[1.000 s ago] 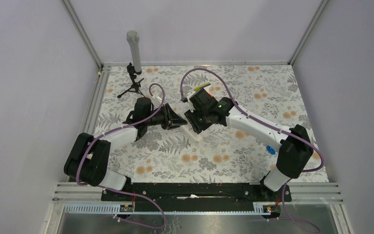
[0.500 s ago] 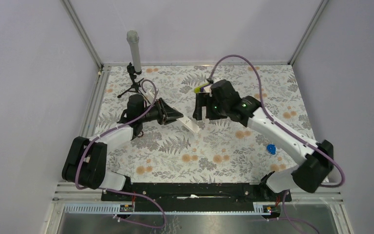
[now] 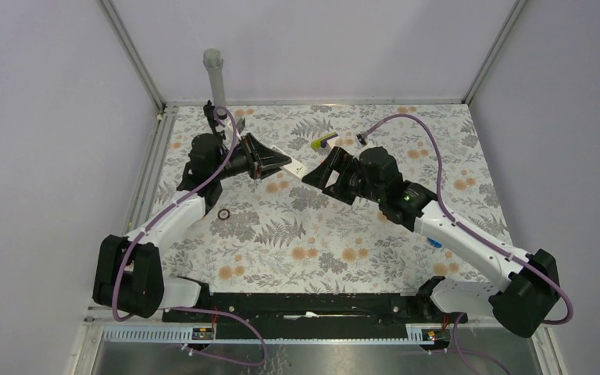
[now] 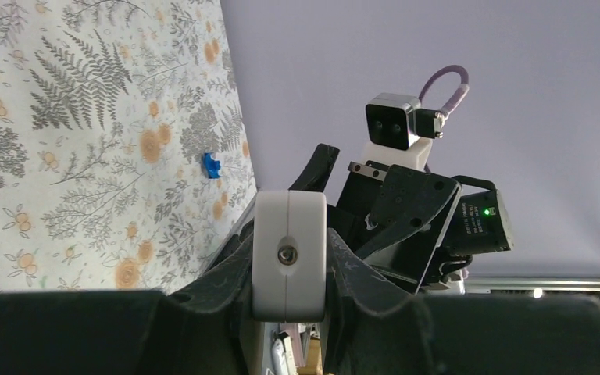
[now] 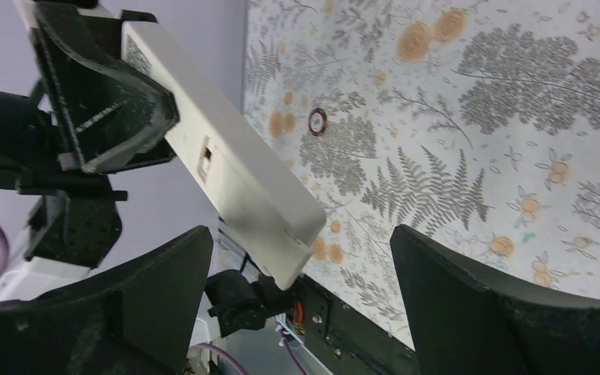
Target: Load the batteries into the remote control
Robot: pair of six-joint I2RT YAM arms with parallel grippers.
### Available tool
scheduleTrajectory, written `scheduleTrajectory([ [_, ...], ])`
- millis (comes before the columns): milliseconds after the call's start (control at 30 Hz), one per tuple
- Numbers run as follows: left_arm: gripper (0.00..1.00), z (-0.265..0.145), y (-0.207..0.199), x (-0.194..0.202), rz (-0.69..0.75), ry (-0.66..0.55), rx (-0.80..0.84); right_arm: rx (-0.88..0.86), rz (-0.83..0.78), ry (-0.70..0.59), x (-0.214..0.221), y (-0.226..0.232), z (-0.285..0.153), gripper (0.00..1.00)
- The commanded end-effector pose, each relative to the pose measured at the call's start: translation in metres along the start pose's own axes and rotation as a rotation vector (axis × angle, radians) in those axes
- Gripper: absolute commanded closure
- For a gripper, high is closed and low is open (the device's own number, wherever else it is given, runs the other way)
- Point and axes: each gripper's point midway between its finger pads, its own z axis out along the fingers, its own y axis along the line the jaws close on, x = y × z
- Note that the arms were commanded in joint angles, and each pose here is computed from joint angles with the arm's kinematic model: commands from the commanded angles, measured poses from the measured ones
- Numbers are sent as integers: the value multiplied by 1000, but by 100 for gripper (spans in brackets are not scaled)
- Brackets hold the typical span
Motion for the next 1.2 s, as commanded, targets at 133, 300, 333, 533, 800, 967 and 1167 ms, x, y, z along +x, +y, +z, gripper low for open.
scheduleTrajectory([
  [133,100,-7,-47,-6,26,-23,94,-209,78,-129,-30,53,-15,7],
  [300,100,-11,-54,-4,4,-27,107,-232,142,-137,-31,53,-13,6],
  [333,100,-11,-56,-4,-4,-28,109,-245,151,-142,-31,55,-14,7],
  [533,100,-16,-68,-1,-14,-28,141,-287,148,-172,-37,61,-13,25],
  [800,100,-20,-85,0,-20,-16,182,-297,128,-132,-31,62,-3,50],
  [967,100,-23,-92,4,-44,-1,193,-312,131,-135,-31,62,5,53],
  [1167,100,-27,-98,9,-52,8,197,-344,130,-143,-34,68,14,56],
])
